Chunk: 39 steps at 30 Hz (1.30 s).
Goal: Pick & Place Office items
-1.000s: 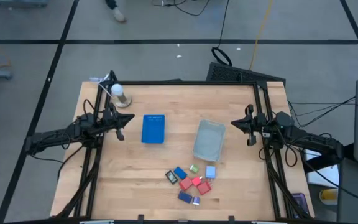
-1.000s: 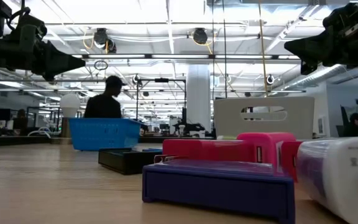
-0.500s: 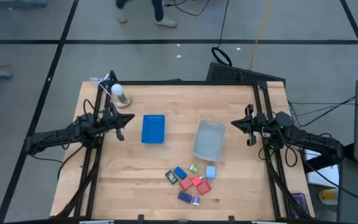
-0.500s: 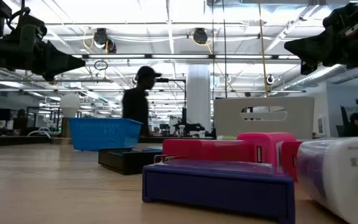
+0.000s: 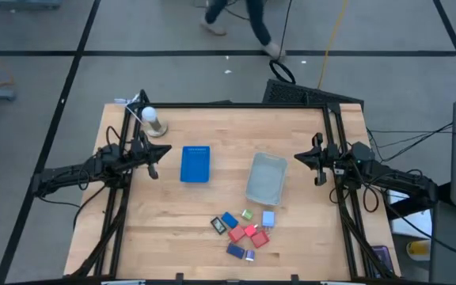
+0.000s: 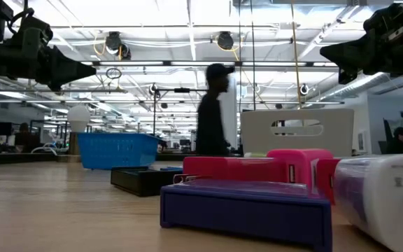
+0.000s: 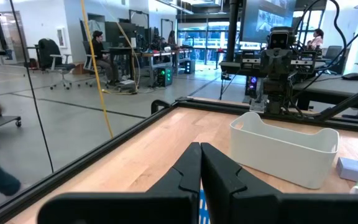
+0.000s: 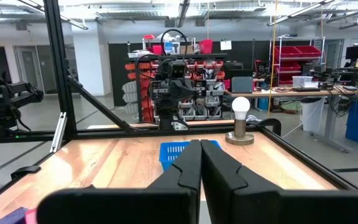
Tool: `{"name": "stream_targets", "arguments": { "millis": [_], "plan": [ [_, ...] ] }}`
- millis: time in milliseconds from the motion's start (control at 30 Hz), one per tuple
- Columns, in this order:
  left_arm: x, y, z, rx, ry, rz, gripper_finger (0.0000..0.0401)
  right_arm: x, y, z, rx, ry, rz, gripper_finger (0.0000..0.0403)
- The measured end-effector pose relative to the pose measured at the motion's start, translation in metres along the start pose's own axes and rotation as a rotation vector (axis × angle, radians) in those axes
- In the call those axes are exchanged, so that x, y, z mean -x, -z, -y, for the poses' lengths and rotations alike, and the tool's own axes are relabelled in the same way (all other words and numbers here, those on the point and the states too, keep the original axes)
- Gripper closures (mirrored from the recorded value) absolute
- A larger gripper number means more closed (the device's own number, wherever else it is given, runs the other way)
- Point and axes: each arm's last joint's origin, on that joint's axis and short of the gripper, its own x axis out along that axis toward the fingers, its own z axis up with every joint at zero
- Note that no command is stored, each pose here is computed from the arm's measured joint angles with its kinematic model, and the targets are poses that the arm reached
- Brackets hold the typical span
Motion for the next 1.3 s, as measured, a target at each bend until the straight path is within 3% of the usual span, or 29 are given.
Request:
{"name": "stream_targets", "arguments": {
  "millis": [1033, 1300],
  "plan": [
    [0.000, 0.000, 0.000, 0.000, 0.000, 0.003, 0.0391, 0.000, 0.000, 0.000, -0.001, 0.000, -0.003, 0.0399],
    [0.001, -0.014, 0.000, 0.029, 0.002, 0.150, 0.0391, 0.000, -0.001, 0.000, 0.003, 0.001, 0.009, 0.0399]
  ]
}}
